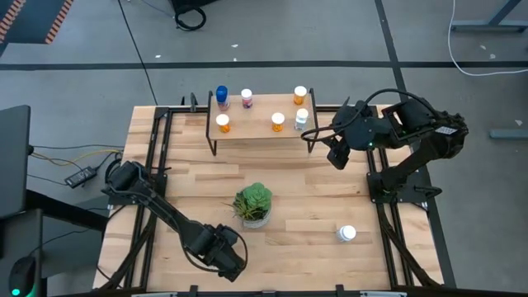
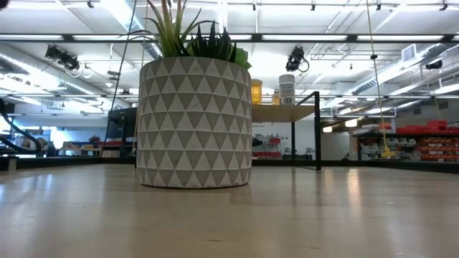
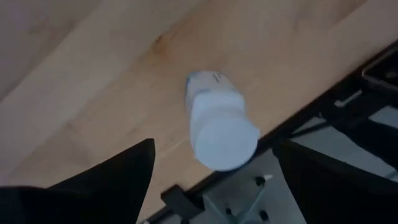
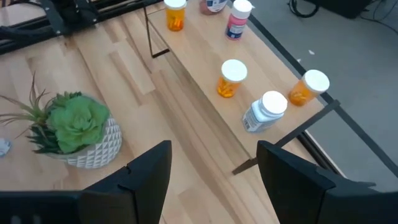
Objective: Pick and place medicine bottles onto shelf by color
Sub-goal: Put the bottom white pill bottle on the shelf
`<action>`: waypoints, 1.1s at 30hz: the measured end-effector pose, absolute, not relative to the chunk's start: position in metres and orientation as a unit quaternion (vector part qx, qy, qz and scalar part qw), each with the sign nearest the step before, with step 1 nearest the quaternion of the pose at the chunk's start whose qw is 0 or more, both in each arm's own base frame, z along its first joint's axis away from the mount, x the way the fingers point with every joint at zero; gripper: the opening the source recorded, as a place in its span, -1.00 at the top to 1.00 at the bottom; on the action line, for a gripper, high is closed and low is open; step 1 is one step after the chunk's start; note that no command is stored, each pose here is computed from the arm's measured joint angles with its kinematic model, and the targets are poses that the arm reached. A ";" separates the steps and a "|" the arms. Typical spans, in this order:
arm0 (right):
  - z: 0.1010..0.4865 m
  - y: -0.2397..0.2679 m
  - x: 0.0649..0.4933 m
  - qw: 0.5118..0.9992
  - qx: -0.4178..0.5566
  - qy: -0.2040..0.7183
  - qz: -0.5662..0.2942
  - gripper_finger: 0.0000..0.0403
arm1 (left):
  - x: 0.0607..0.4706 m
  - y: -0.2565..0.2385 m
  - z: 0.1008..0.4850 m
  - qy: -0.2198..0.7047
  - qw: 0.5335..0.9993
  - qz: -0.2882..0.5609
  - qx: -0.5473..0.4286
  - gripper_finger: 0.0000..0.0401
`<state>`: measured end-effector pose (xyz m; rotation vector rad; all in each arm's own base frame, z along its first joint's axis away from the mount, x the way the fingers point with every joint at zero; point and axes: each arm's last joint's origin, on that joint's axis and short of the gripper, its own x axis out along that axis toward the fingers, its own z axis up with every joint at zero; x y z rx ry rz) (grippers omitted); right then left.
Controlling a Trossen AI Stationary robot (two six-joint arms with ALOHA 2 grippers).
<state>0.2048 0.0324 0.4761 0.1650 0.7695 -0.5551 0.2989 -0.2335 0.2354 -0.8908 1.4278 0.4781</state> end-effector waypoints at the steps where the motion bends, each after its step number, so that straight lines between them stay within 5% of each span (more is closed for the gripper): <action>1: 0.476 0.032 0.205 0.886 0.079 0.370 -0.267 -0.21 | 0.298 -0.234 0.235 0.625 0.643 0.212 -0.389 -0.72; 20: 0.476 0.032 0.205 0.884 0.098 0.358 -0.285 -0.21 | 0.300 -0.244 0.219 0.632 0.673 0.188 -0.336 -0.72; 33: 0.476 0.032 0.205 0.884 0.098 0.356 -0.287 -0.21 | 0.304 -0.247 0.211 0.636 0.674 0.181 -0.330 -0.51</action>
